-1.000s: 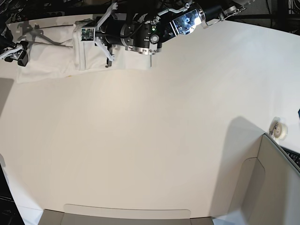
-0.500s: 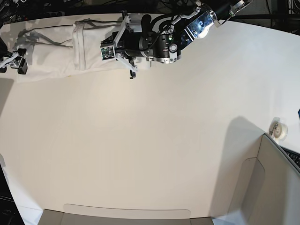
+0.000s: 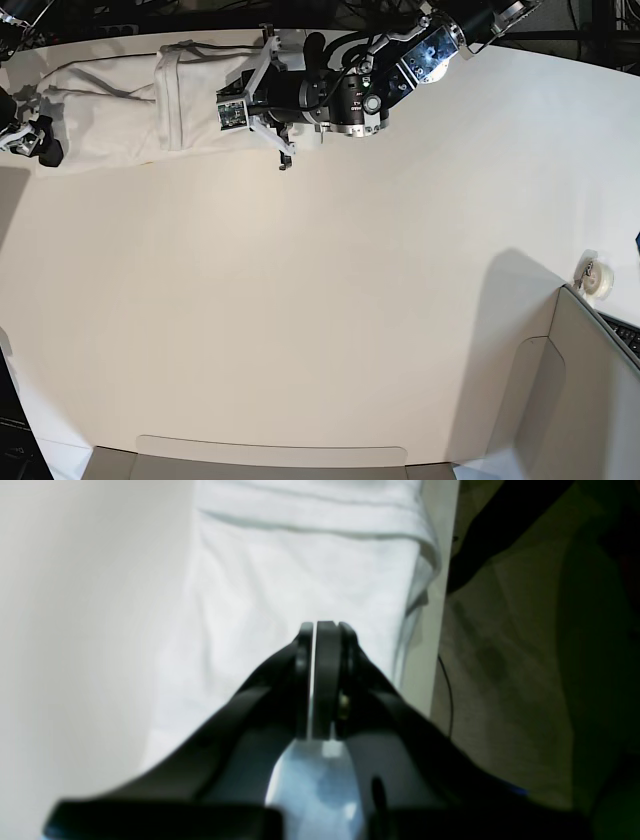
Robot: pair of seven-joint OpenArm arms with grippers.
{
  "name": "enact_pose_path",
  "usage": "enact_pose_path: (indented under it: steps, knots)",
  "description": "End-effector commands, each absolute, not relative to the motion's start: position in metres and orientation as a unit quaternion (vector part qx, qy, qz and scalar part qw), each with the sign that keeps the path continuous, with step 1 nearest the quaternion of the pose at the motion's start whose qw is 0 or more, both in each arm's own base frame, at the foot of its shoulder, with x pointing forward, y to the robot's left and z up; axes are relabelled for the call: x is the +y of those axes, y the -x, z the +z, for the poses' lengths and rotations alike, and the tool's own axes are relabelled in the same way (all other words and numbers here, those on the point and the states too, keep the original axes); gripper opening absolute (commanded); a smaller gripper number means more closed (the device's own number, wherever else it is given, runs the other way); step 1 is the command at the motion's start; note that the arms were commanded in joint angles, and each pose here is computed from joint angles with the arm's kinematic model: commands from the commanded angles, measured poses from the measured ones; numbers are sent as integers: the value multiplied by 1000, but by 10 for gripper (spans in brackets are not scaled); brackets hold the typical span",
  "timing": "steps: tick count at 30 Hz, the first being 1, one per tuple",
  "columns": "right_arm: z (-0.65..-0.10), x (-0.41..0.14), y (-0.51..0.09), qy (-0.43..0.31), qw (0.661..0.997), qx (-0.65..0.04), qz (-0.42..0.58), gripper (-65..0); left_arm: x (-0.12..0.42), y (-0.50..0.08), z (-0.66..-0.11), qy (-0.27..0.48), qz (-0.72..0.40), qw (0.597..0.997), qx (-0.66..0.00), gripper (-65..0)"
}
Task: Layout the t-shirt on the table in an organized manner, then fold the t-shirt properly
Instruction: 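Grasp both ends of the folded bundle with both grippers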
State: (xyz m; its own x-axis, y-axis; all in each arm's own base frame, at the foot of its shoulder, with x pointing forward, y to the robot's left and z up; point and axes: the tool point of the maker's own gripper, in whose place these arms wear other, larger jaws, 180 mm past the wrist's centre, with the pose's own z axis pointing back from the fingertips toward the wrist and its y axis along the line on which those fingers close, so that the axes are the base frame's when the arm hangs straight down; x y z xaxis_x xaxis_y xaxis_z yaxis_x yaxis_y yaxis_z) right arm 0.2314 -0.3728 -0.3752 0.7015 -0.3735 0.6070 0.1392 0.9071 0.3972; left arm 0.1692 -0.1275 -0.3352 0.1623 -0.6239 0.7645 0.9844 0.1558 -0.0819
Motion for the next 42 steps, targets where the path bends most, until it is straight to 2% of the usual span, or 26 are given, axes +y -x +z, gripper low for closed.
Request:
enact_pose_path:
  steps: [1, 7, 20, 25, 27, 30, 33, 35, 36, 38, 42]
  knots:
    - [-391, -362, -219, -168, 926, -313, -124, -107, -133, -174, -322, 313, -571, 689, -318, -649]
    - [-404, -343, -209, -185, 933, -288, -111, -107, -134, -176, -321, 311, -572, 689, -320, -649]
    - [-417, -344, -181, -181, 942, -257, -119, -107, -133, -178, -320, 308, -571, 689, -323, -649]
    - [-417, -344, -183, -181, 942, -258, -118, -119, -115, -210, -306, 289, -533, 710, -358, -649]
    - [-417, -343, -183, -182, 942, -258, -117, -168, -106, -219, -302, 284, -514, 721, -368, -649]
    - [-417, -342, -185, -183, 940, -261, -118, -355, -82, -235, -302, 263, -479, 748, -376, -649]
    - [-418, -338, -190, -189, 937, -267, -123, -531, -53, -244, -316, 231, -451, 787, -352, -649]
    - [-418, -338, -190, -190, 937, -268, -122, -622, -32, -243, -329, 212, -433, 813, -326, -649]
    - [-418, -337, -191, -190, 937, -268, -122, -650, -20, -241, -336, 200, -426, 827, -310, -649]
    - [-416, -336, -196, -192, 935, -274, -120, -650, 7, -232, -351, 174, -415, 849, -276, -649]
    - [-413, -338, -199, -191, 934, -279, -121, -650, 33, -207, -361, 158, -415, 858, -258, -649]
